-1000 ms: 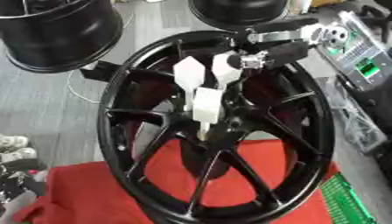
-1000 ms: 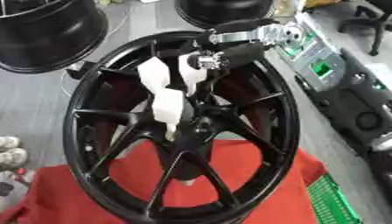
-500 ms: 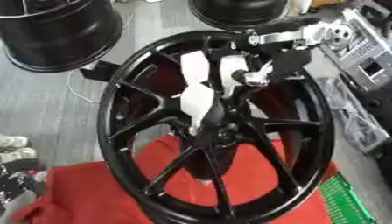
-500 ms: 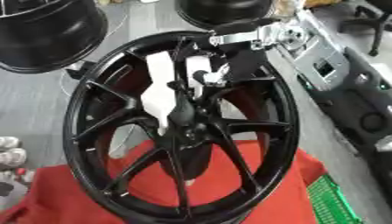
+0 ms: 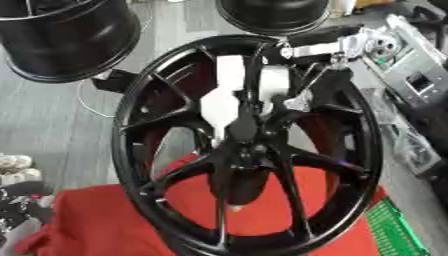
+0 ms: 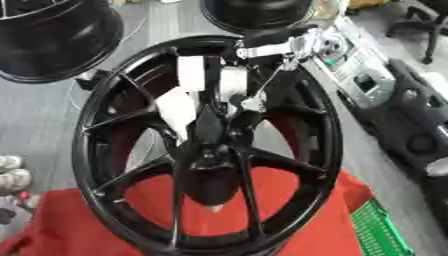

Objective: Pull the pin out of the wheel hub.

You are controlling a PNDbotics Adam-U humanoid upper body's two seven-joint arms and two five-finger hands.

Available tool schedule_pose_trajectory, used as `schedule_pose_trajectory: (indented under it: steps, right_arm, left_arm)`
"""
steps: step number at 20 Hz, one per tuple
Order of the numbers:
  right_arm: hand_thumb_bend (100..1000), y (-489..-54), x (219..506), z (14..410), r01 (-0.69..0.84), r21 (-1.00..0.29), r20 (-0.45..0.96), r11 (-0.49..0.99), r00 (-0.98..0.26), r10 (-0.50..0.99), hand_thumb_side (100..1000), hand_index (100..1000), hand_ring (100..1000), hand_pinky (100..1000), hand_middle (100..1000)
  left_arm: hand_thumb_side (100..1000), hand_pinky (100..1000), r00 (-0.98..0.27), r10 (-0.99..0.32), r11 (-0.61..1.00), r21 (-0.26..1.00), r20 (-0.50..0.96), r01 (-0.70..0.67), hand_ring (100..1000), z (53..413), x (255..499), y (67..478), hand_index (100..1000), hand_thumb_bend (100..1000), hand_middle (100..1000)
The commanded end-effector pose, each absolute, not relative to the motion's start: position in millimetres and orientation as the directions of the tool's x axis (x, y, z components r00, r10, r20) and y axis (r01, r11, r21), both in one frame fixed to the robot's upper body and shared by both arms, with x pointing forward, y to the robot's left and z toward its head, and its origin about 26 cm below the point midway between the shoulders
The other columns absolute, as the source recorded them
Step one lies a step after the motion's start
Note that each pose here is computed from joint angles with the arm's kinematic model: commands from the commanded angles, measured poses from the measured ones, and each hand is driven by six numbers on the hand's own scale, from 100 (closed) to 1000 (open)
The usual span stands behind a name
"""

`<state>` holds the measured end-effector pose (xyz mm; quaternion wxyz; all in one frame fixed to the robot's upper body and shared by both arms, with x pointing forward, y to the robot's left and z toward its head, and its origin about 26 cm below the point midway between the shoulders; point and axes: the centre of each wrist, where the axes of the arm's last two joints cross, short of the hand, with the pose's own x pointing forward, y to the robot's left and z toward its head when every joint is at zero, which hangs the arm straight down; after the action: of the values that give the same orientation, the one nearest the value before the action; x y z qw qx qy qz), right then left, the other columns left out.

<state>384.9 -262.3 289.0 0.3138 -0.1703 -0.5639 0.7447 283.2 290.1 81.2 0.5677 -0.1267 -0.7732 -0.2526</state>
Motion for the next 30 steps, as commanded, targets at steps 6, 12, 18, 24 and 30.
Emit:
schedule_pose_trajectory:
  steps: [6, 12, 18, 24, 30]
  right_arm:
    - [100, -264.8, 385.0, 292.5, -0.196, -0.965, 0.019, -0.175, -0.718, 0.696, 246, 732, 434, 321, 450]
    - [100, -267.0, 385.1, 292.3, -0.163, -0.974, 0.005, -0.155, -0.704, 0.71, 243, 568, 446, 320, 321]
    - [100, -267.9, 384.7, 292.6, -0.151, -0.98, 0.014, -0.131, -0.706, 0.708, 237, 451, 435, 300, 250]
    - [100, -268.8, 382.9, 295.4, -0.144, -0.983, 0.022, -0.115, -0.709, 0.705, 231, 424, 424, 289, 233]
    - [100, -273.0, 375.0, 309.7, -0.135, -0.987, 0.04, -0.085, -0.726, 0.686, 218, 425, 427, 285, 232]
  left_arm:
    - [975, 688, -0.343, -0.091, 0.838, 0.258, 0.935, 0.481, 512, 87.6, 283.0, 291.7, 803, 100, 691]
    - [975, 688, -0.342, -0.091, 0.838, 0.258, 0.935, 0.481, 512, 87.5, 283.0, 291.9, 801, 100, 691]
    - [975, 688, -0.343, -0.091, 0.838, 0.257, 0.935, 0.481, 512, 87.6, 283.1, 291.8, 799, 100, 691]
    - [974, 688, -0.341, -0.091, 0.839, 0.256, 0.936, 0.481, 511, 87.7, 283.1, 292.2, 796, 100, 690]
    - [975, 688, -0.337, -0.094, 0.838, 0.257, 0.937, 0.481, 511, 87.5, 283.0, 293.0, 794, 102, 690]
